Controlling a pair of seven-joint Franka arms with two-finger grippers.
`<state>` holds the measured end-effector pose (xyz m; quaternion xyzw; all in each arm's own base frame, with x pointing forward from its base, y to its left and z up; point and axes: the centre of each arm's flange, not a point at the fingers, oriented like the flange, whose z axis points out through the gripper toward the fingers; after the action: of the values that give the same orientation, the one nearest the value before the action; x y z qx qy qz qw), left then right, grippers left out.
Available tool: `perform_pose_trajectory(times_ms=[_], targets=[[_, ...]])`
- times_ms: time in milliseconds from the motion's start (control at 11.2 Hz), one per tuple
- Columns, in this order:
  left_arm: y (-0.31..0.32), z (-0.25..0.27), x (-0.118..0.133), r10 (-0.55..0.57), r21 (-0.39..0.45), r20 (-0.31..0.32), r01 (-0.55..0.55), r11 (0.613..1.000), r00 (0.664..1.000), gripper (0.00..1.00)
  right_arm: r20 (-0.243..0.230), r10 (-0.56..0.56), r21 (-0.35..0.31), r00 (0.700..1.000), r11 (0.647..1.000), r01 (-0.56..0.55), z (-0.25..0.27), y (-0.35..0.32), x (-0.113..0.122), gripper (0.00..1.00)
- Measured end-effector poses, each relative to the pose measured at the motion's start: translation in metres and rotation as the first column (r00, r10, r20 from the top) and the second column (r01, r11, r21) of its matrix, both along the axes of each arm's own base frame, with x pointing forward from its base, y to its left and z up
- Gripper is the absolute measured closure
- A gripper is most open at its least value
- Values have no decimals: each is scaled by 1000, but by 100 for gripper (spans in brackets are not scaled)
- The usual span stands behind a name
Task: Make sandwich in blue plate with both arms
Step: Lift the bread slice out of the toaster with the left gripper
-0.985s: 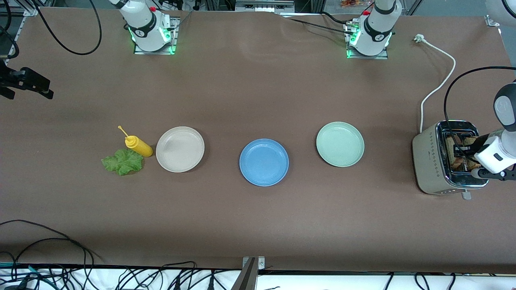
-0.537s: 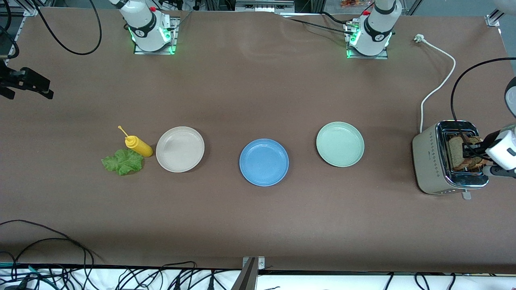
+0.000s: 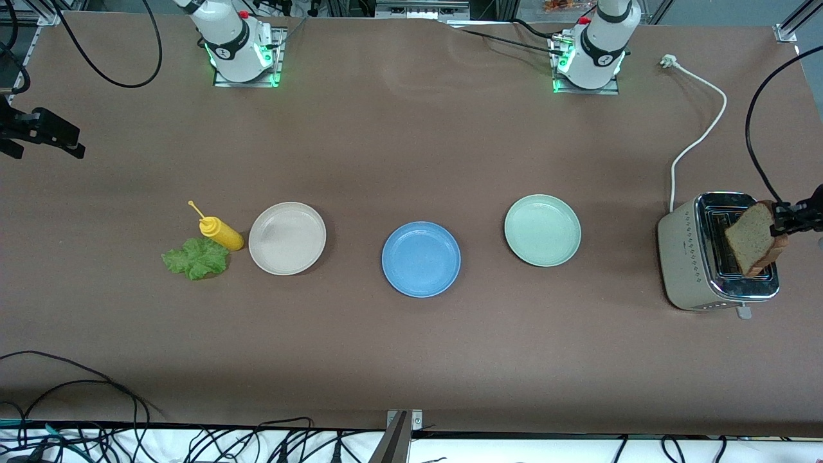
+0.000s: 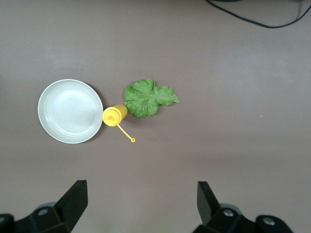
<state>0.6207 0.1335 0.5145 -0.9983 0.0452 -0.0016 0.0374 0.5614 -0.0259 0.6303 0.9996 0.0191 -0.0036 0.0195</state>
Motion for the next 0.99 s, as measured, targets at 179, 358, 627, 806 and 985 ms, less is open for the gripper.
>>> perform_pose_trajectory(times_ms=[179, 358, 627, 806, 985], targets=[[-14, 15, -8, -18, -14, -16, 18, 1000, 1000, 92, 0, 0, 0, 1000, 1000, 0, 0, 0, 0, 0], [-43, 25, -11, -63, -28, -25, 62, 998, 998, 92, 0, 0, 0, 1000, 1000, 0, 0, 0, 0, 0], [-87, 37, -10, -104, -41, -21, 103, 994, 994, 92, 0, 1, 0, 1000, 1000, -1, 0, 0, 0, 0], [-125, 36, -10, -72, -53, -35, 70, 996, 997, 92, -1, 1, 0, 1000, 1000, -1, 0, 1, 0, 0], [-160, 35, -11, -75, -64, -41, 72, 995, 996, 92, -1, 2, 0, 1000, 1000, -2, 0, 1, 0, 0]])
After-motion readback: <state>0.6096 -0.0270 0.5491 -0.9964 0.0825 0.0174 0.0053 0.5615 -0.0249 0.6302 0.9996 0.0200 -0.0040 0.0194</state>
